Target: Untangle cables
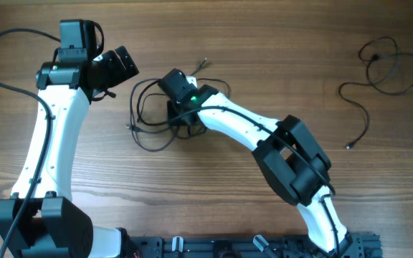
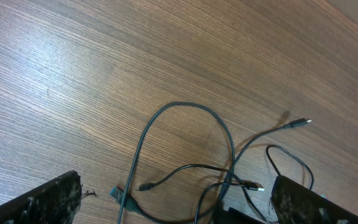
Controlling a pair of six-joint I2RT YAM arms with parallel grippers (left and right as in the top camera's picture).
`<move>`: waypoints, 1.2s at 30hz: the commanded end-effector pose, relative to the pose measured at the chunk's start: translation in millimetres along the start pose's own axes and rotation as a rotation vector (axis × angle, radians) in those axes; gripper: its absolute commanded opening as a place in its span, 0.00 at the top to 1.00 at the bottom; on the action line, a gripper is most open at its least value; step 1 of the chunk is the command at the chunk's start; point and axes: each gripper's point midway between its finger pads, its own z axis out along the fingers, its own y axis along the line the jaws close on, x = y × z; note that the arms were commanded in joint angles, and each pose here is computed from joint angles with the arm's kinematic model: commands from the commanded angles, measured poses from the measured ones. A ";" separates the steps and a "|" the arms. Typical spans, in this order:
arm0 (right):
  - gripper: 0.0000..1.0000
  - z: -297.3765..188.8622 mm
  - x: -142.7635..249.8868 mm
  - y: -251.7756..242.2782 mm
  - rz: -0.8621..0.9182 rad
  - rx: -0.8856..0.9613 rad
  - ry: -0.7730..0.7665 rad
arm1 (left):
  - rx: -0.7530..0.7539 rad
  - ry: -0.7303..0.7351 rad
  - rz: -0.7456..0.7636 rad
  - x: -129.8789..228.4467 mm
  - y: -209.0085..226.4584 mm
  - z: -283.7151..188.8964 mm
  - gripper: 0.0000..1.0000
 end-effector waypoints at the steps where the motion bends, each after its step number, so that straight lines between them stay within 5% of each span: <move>1: 0.72 18.0 10.0 -4.7 -0.023 0.086 -0.030 | -0.018 -0.001 -0.009 0.4 4.7 2.4 0.00; 6: 0.79 31.3 19.6 -16.3 -0.050 0.168 -0.033 | -0.017 -0.001 -0.009 0.4 4.6 2.4 0.00; 10: 0.94 30.5 22.1 -23.5 -0.083 0.195 -0.016 | -0.017 -0.001 -0.009 0.4 4.6 2.4 0.00; 15: 0.96 19.0 9.2 -13.7 -0.230 0.173 -0.040 | -0.017 -0.001 -0.009 0.3 4.6 2.4 0.00; 29: 0.96 -181.9 -82.3 48.4 -0.629 0.004 -0.471 | -0.017 -0.001 -0.009 0.3 4.6 2.4 0.00; 36: 0.96 -192.1 -80.2 46.1 -1.030 0.103 -0.476 | -0.017 -0.001 -0.009 0.3 4.6 2.4 0.00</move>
